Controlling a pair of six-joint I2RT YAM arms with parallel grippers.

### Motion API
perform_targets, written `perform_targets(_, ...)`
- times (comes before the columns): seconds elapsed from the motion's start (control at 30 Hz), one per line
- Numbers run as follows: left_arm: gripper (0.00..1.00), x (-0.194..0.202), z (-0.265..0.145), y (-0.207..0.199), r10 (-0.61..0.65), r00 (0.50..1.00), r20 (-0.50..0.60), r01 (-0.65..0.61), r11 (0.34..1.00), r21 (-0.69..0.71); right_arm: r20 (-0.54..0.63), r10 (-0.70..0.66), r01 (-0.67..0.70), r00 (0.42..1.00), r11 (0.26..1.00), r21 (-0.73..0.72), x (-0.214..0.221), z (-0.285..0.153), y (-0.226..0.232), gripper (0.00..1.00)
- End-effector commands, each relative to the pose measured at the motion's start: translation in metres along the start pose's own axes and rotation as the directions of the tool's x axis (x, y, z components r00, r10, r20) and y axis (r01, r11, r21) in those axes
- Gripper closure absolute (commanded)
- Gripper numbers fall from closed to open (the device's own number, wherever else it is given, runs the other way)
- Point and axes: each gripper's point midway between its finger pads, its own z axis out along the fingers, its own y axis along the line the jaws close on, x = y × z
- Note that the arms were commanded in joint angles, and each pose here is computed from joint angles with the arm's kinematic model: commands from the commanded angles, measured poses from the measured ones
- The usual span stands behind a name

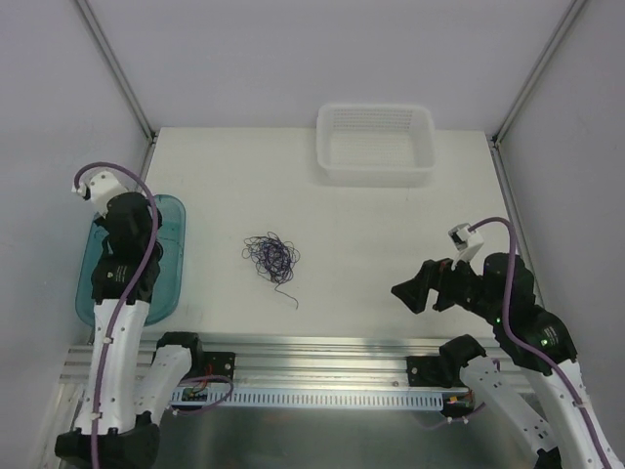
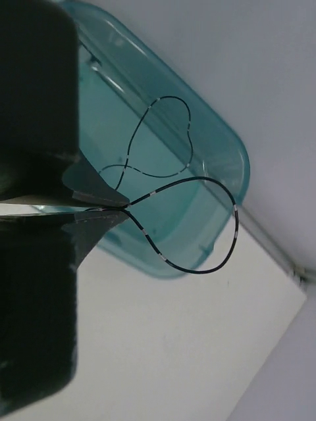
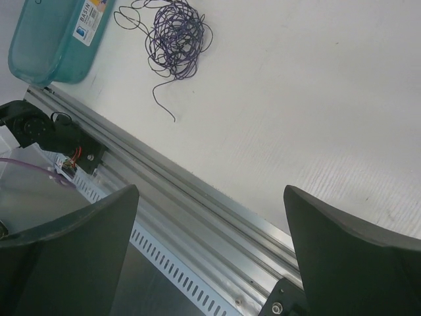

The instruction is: Untangle the cables

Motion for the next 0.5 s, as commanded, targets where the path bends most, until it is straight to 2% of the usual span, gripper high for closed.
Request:
perform_targets(0.0, 1.0, 0.029, 0.021, 0.057, -0.041, 0.997, -0.071, 0.025, 0.976, -0.217, -0.025, -0.001, 0.0, 1.0, 0.999, -0.048, 0.007, 0.001, 0.007, 0.03)
perform_targets(0.07, 1.0, 0.048, 0.034, 0.067, -0.094, 0.989, -0.111, 0.065, 0.968, -0.244, -0.043, 0.006, -0.009, 0.999, 0.998, -0.062, 0.012, 0.003, 0.008, 0.03)
perform_targets(0.1, 1.0, 0.047, 0.041, 0.08, -0.134, 0.987, -0.093, 0.103, 0.953, -0.286, -0.044, 0.008, -0.011, 0.999, 0.997, -0.071, 0.014, 0.002, 0.009, 0.03)
perform_targets(0.2, 1.0, 0.056, 0.051, 0.098, -0.162, 0.982, -0.097, 0.115, 0.922, -0.37, -0.045, 0.015, -0.019, 0.999, 0.996, -0.087, 0.015, 0.0, 0.012, 0.03)
perform_targets(0.4, 1.0, 0.063, 0.067, 0.106, -0.212, 0.973, -0.094, 0.151, 0.885, -0.441, -0.068, 0.03, -0.034, 0.997, 0.997, -0.063, 0.027, -0.004, 0.007, 0.03)
perform_targets(0.43, 0.93, 0.06, 0.068, 0.105, -0.213, 0.973, -0.092, 0.152, 0.885, -0.44, -0.071, 0.032, -0.036, 0.997, 0.997, -0.061, 0.027, -0.004, 0.007, 0.03)
perform_targets(0.47, 0.58, 0.059, 0.069, 0.104, -0.214, 0.972, -0.092, 0.154, 0.887, -0.436, -0.077, 0.038, -0.042, 0.996, 0.997, -0.058, 0.029, -0.004, 0.006, 0.03)
